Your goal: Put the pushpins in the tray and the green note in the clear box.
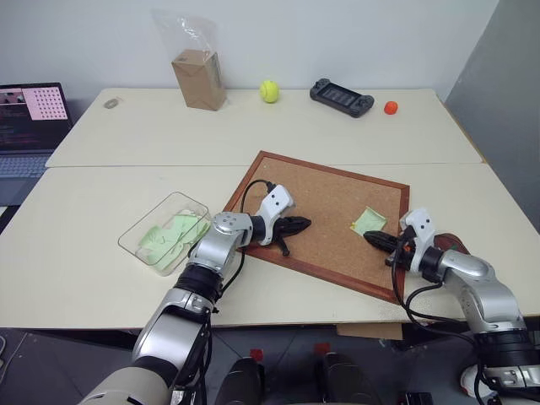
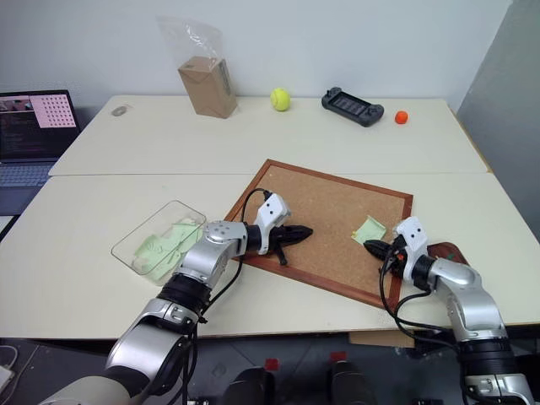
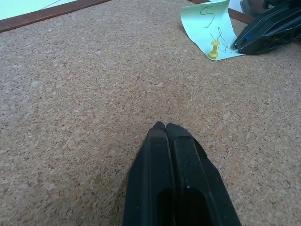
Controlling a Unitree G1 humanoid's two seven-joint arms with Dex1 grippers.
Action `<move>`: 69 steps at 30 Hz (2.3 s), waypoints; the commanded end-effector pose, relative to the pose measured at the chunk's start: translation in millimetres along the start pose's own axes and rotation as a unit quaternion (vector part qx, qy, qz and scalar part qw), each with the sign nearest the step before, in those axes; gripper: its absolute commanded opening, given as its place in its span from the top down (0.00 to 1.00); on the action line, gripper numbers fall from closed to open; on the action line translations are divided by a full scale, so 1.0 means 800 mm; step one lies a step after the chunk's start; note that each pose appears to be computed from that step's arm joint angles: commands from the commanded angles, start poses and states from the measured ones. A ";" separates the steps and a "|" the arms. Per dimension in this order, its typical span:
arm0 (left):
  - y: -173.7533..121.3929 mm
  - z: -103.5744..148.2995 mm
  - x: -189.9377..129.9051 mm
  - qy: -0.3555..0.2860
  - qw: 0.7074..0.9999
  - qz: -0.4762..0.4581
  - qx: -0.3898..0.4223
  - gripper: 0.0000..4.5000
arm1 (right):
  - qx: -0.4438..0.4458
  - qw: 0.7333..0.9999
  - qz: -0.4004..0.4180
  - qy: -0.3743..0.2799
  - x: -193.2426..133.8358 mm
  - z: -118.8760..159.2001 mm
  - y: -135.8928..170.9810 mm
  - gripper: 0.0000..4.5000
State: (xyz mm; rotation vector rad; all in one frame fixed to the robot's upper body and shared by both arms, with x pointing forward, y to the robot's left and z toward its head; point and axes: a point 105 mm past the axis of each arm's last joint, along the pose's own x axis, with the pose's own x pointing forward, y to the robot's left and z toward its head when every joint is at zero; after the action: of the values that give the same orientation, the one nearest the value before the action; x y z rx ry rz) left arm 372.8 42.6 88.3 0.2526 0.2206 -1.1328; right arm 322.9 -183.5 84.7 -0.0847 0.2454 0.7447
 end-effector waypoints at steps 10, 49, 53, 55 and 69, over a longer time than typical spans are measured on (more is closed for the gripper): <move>-0.001 -0.002 0.001 0.006 1.000 -0.001 0.002 1.00 | 0.030 0.995 0.001 -0.099 -0.026 0.068 0.006 1.00; -0.005 -0.005 0.007 0.010 1.000 -0.018 0.005 1.00 | 0.060 0.950 -0.306 0.003 -0.140 0.000 -0.089 0.70; -0.005 -0.004 0.007 0.008 1.000 -0.018 0.005 1.00 | 0.057 0.950 -0.307 0.008 -0.142 -0.001 -0.090 0.54; -0.006 -0.003 0.008 0.007 1.000 -0.018 0.005 1.00 | 0.056 0.950 -0.307 0.010 -0.142 -0.002 -0.089 0.45; -0.007 -0.002 0.009 0.006 1.000 -0.022 0.007 1.00 | -0.016 0.991 -0.129 -0.026 -0.102 0.037 -0.028 0.01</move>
State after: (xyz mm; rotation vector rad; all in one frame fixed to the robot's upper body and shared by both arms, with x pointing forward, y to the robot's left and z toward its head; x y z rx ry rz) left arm 373.9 39.9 87.3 0.2528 0.2230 -1.1576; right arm 286.2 -281.1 109.5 -0.0626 0.2595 0.3207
